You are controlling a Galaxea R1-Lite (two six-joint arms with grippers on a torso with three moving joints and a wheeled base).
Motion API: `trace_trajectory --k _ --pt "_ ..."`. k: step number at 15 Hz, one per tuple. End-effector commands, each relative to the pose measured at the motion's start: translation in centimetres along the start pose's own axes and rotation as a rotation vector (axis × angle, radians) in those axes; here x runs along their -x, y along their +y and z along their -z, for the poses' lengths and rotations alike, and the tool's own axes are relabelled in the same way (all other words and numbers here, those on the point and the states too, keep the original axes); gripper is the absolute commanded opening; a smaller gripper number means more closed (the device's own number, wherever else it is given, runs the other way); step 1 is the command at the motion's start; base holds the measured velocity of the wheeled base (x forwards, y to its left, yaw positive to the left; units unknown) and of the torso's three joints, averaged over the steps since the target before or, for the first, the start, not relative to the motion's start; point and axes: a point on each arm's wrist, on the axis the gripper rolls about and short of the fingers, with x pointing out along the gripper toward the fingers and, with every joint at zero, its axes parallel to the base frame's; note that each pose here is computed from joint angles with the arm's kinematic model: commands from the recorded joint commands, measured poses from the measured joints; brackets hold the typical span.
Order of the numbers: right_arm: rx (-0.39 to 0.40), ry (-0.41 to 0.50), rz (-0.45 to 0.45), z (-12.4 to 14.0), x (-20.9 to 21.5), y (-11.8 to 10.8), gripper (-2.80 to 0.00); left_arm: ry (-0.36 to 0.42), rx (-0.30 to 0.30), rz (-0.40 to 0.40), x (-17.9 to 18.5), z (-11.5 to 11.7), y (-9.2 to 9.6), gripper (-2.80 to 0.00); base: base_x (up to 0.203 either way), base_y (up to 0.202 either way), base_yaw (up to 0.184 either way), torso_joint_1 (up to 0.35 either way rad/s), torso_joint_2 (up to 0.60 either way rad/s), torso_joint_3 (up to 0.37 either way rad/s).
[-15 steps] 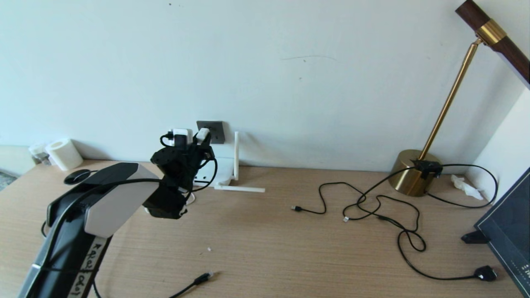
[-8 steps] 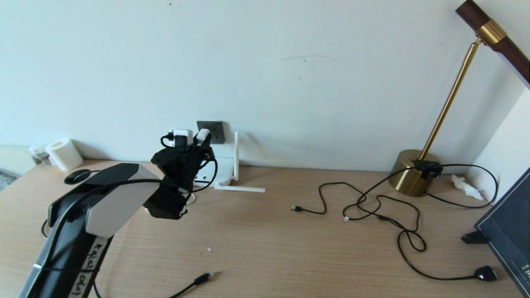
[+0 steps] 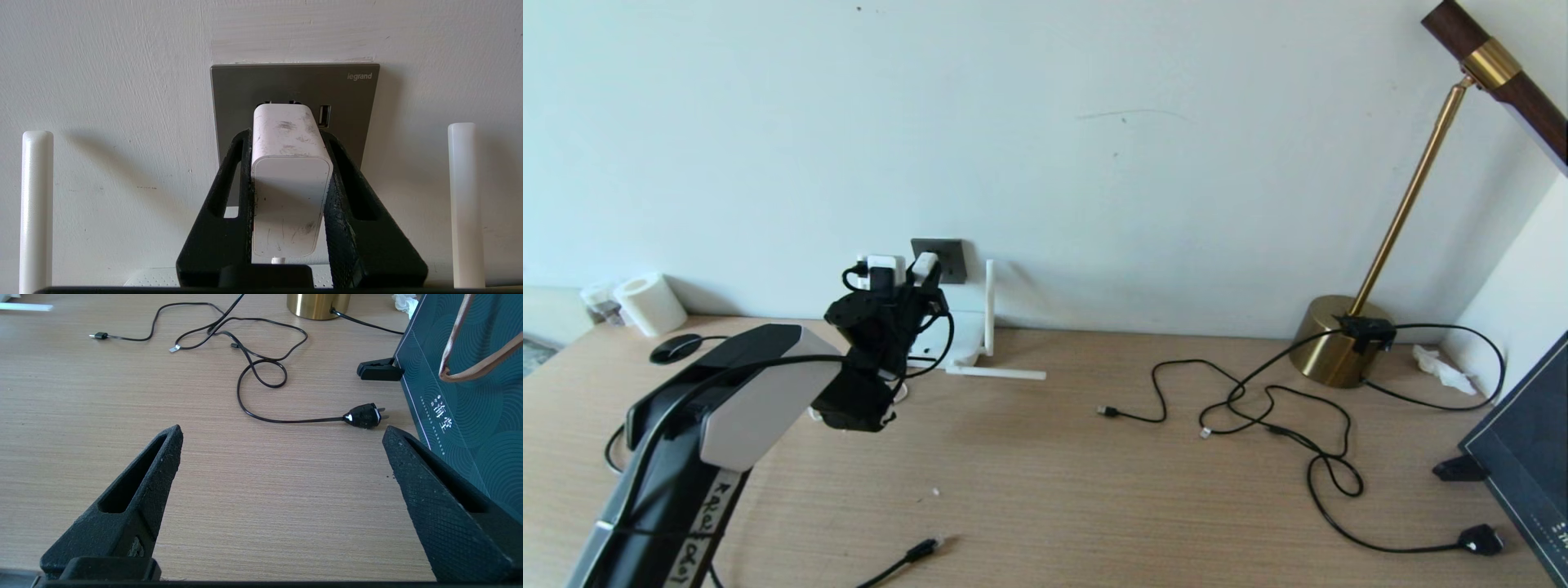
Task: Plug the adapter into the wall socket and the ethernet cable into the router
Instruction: Plug plug into socket
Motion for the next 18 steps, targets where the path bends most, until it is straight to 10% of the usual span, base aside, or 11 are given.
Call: trace_trajectory --k 1,18 --pt "0.001 0.001 0.0 0.01 0.0 0.0 0.0 -0.007 -0.001 -0.002 -0.02 0.05 0.06 -2.8 0.0 0.0 0.0 0.0 0.0 0.0" --pt "0.0 0.001 0.0 0.01 0.0 0.0 0.0 -0.018 0.002 -0.003 -0.63 0.1 0.05 -2.8 0.0 0.0 0.0 0.0 0.0 0.0"
